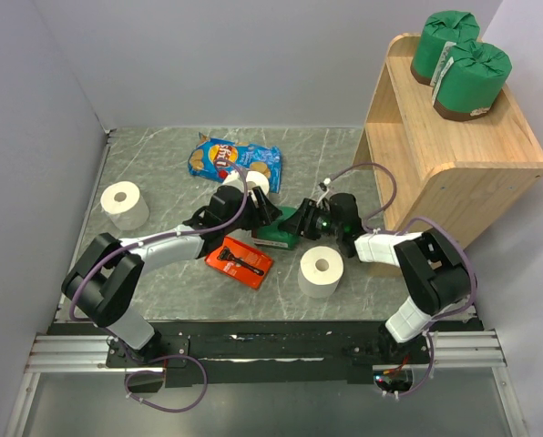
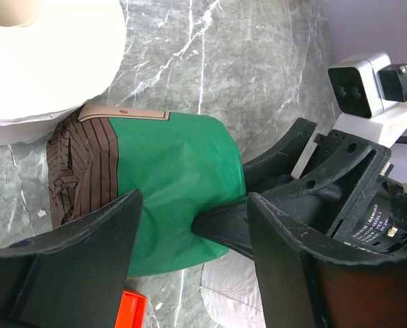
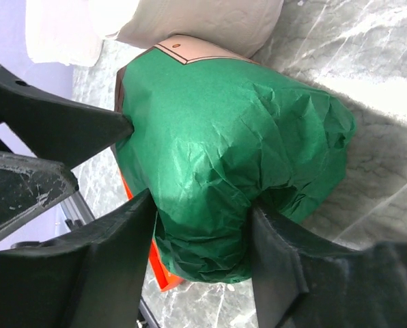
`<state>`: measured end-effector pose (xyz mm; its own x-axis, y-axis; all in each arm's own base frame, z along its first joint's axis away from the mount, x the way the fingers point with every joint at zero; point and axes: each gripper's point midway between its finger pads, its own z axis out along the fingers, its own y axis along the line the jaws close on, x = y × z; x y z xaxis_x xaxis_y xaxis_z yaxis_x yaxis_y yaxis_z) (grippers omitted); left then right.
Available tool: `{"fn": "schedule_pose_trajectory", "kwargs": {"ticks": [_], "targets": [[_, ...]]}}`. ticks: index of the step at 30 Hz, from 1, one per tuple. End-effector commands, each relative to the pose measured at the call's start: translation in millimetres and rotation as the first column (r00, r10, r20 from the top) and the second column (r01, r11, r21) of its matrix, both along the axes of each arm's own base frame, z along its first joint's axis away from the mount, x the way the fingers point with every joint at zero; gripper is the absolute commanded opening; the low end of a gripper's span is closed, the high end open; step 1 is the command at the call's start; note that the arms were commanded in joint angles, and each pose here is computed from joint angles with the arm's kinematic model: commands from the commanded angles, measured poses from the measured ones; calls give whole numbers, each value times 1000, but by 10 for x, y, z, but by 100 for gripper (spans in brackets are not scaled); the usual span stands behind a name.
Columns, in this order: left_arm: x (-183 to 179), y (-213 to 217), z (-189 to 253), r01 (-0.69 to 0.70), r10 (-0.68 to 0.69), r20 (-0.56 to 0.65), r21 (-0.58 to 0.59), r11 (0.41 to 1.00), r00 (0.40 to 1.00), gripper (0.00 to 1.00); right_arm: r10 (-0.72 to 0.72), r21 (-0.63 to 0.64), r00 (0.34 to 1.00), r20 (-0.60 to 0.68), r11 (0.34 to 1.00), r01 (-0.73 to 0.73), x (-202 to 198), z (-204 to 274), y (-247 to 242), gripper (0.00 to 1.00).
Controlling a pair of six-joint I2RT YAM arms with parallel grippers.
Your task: Place and organize the paper towels onto the shelf
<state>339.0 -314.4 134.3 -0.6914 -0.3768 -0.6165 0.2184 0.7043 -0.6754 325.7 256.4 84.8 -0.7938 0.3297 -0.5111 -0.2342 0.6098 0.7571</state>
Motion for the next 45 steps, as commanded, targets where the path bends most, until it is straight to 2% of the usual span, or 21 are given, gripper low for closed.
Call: {"fn": "schedule_pose_trajectory", "kwargs": {"ticks": [1,7,12,18,20,21,23,24,28,29,31,33,34,35,38,42,43,45], "targets": [[-181,78,-338,8,-1,-94,74,997,996,70,21,31,1000,12,999,-21,-29,-53,-4,48],[-146,30,-102,11,-8,-67,43,999,998,71,28,52,999,37,998,-30,-36,20,-15,33],[-158,-2,253,16,-15,-51,4,1000,999,73,14,44,998,67,999,-17,-35,122,-73,28],[-119,110,1140,-9,9,71,-5,1000,997,76,15,32,991,134,999,-20,-21,447,-97,22],[-176,197,1377,-13,14,105,-2,1000,994,78,9,-14,989,146,1000,-7,-6,492,-151,21],[-146,221,1653,-8,9,164,-5,1000,987,78,9,-22,986,165,1000,-6,-23,584,-172,21],[-105,386,1784,-62,49,174,68,996,984,80,14,-71,983,185,997,-1,-21,658,-222,21],[-61,434,2081,-78,57,238,78,994,970,80,9,-79,978,209,997,8,-27,765,-249,20],[-18,707,2323,-160,108,315,145,976,943,83,3,-163,962,273,986,43,-28,1014,-384,19],[-6,779,2323,-187,129,322,156,970,938,84,15,-192,947,321,980,50,19,1164,-409,19],[-52,898,2296,-207,136,343,177,962,929,85,49,-243,947,317,970,31,-51,1249,-452,18],[-94,1005,2203,-226,136,371,211,951,919,85,90,-290,916,391,956,30,-23,1571,-469,18],[-106,1047,2151,-235,137,377,226,946,916,86,119,-329,920,374,944,12,-95,1592,-477,18],[-111,1102,2106,-251,147,384,238,938,912,86,155,-359,887,434,933,12,-86,1862,-475,18],[-135,1276,1921,-304,174,405,284,909,898,87,206,-447,841,501,894,47,-164,2378,-566,18],[-157,1406,1774,-333,176,417,341,879,892,88,250,-533,768,589,835,137,-294,3145,-790,20],[-163,1408,1785,-334,175,422,338,880,889,88,212,-509,722,658,832,219,-318,3556,-910,20],[-180,1401,1772,-327,166,428,336,883,888,88,230,-542,696,680,798,265,-340,3762,-1031,22]]}}
